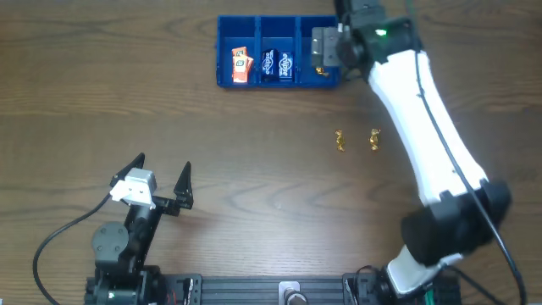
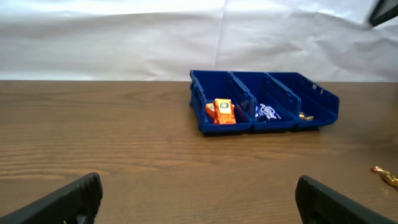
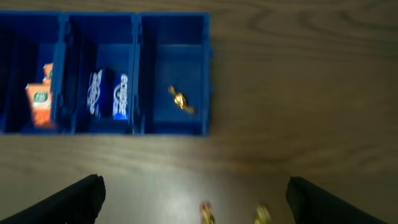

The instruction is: Sort Candies Into Trays

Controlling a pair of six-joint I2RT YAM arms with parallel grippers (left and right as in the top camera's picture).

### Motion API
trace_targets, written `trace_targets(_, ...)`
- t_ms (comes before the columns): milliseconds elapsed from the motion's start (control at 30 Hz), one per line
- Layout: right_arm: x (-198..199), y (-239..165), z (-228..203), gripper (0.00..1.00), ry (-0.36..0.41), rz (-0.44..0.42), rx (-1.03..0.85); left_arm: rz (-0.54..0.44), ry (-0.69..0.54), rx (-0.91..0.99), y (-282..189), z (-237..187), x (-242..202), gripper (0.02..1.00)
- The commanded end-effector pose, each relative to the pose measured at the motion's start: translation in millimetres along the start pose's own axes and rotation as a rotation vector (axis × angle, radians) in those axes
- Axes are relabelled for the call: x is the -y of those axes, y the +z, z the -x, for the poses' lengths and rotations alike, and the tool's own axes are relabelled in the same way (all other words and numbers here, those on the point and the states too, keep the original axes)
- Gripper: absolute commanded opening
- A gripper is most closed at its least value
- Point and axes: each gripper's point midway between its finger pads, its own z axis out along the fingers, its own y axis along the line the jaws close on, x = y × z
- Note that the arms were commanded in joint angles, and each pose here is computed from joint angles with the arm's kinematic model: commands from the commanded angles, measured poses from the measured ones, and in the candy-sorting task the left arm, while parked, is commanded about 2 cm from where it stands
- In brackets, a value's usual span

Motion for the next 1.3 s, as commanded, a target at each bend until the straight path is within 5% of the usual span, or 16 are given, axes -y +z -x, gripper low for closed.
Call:
trace_targets(33,1,24,-66,0.961,-0.016,0.025,-0.22,-0.013,0.005,-0.046,1,-16,2,0.998)
trace_targets(433,11,90,-182,0.934,-0.022,0.025,-0.452,-0.013,0.005,-0.046,1,-16,2,0.998)
trace_targets(1300,16,142,-211,0.886,-0.05,0.055,-0.529,-0.013,0.005,-0.046,1,-16,2,0.998)
